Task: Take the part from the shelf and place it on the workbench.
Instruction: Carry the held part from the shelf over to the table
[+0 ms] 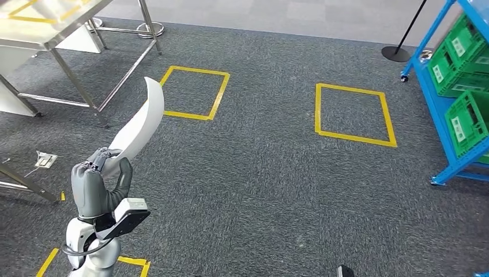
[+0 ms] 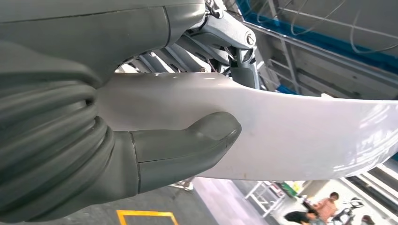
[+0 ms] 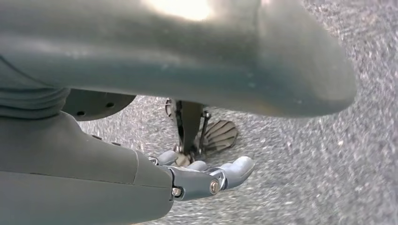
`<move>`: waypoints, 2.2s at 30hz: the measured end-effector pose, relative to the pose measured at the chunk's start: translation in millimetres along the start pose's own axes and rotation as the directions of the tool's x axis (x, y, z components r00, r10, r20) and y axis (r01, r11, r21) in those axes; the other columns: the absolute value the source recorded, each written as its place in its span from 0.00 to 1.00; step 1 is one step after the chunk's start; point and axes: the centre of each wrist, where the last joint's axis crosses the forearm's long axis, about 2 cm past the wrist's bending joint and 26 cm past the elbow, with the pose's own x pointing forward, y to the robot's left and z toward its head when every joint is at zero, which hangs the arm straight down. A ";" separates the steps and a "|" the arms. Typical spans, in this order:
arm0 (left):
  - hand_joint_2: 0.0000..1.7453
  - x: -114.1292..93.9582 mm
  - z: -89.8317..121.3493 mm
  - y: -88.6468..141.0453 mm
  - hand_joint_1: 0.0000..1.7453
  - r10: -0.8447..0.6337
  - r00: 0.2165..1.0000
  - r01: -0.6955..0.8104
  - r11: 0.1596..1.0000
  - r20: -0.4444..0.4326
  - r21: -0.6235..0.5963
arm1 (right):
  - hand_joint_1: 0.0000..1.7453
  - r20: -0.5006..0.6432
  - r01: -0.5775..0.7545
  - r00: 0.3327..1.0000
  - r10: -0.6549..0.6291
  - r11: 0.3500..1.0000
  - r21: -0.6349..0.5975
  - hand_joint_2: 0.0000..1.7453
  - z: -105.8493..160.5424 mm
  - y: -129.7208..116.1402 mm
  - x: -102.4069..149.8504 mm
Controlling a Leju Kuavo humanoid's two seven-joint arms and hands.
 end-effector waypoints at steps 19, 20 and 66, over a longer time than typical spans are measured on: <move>1.00 -2.9 -4.9 -2.6 1.00 -0.004 1.000 0.004 1.000 -0.003 -0.012 | 0.00 0.005 0.004 1.000 -0.004 1.000 0.001 0.00 -0.4 1.8 0.9; 1.00 -2.8 -5.6 -2.5 1.00 -0.004 1.000 0.004 1.000 -0.001 -0.011 | 0.00 0.006 0.004 1.000 -0.004 1.000 0.002 0.00 -0.5 2.2 1.4; 1.00 -1.8 -6.4 1.8 1.00 -0.005 1.000 0.005 1.000 -0.024 0.007 | 0.00 -0.014 -0.028 0.999 0.029 0.999 0.026 0.00 -0.7 3.0 2.0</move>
